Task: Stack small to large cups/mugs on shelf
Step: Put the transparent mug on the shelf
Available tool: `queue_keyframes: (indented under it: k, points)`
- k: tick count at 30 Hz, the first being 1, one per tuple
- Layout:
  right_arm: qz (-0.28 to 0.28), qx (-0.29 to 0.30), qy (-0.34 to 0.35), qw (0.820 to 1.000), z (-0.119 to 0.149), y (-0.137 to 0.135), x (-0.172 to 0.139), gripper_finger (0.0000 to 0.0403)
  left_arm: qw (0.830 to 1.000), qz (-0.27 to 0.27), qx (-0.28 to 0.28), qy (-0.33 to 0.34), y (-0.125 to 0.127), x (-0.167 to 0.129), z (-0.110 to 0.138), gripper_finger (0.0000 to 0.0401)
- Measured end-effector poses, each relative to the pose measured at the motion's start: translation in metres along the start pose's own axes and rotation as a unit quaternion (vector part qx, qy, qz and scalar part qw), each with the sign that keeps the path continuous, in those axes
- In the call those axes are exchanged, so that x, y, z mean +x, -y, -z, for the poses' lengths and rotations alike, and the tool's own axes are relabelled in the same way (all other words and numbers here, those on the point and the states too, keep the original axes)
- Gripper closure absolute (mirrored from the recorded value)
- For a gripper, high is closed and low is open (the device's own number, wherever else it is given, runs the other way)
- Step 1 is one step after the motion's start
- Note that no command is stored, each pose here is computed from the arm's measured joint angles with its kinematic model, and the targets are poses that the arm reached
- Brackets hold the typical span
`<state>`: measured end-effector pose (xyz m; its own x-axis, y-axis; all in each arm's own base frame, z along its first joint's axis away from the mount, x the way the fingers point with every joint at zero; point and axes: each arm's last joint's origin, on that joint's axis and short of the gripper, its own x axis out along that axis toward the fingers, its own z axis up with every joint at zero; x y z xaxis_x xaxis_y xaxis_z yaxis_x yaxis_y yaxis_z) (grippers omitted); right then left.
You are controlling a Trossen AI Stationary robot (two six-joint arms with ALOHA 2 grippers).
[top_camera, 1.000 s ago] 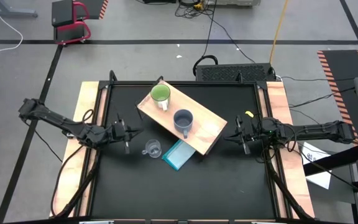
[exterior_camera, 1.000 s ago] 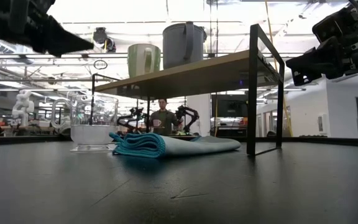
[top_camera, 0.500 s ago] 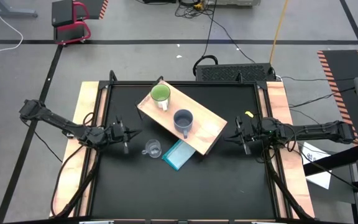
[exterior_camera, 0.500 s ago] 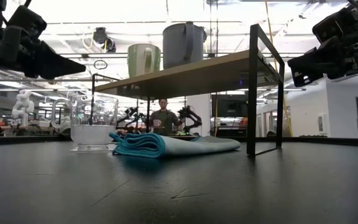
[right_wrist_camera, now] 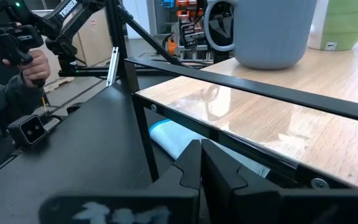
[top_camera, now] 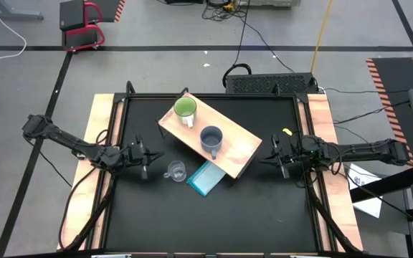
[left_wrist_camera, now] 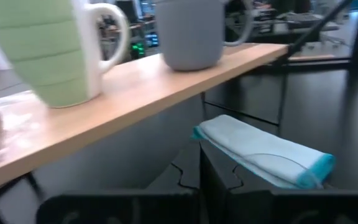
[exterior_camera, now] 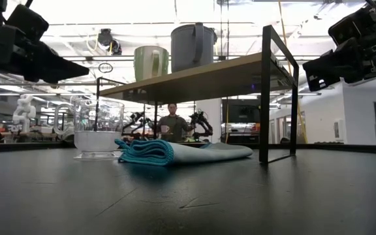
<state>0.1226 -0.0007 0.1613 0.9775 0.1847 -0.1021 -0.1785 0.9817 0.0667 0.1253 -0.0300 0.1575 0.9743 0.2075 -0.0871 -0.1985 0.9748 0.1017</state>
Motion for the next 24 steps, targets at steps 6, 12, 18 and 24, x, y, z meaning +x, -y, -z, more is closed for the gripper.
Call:
queue_keyframes:
  k: [6, 12, 18, 24]
  points:
    - [0.000, 0.000, 0.000, 1.000, 0.000, 0.000, 0.000, 0.0403, 0.999, 0.033, 0.008, -0.004, 0.002, 0.000, 0.001, 0.0396]
    - [0.000, 0.000, 0.000, 1.000, 0.000, 0.000, 0.000, 0.0403, 0.998, 0.061, 0.012, -0.017, 0.004, 0.000, 0.004, 0.0391]
    - [0.000, 0.000, 0.000, 1.000, 0.000, 0.000, 0.000, 0.0403, 0.998, 0.061, 0.003, 0.020, 0.003, 0.000, -0.004, 0.0385]
    - [0.000, 0.000, 0.000, 1.000, 0.000, 0.000, 0.000, 0.0403, 0.993, 0.066, -0.013, 0.094, 0.002, -0.002, -0.019, 0.0398]
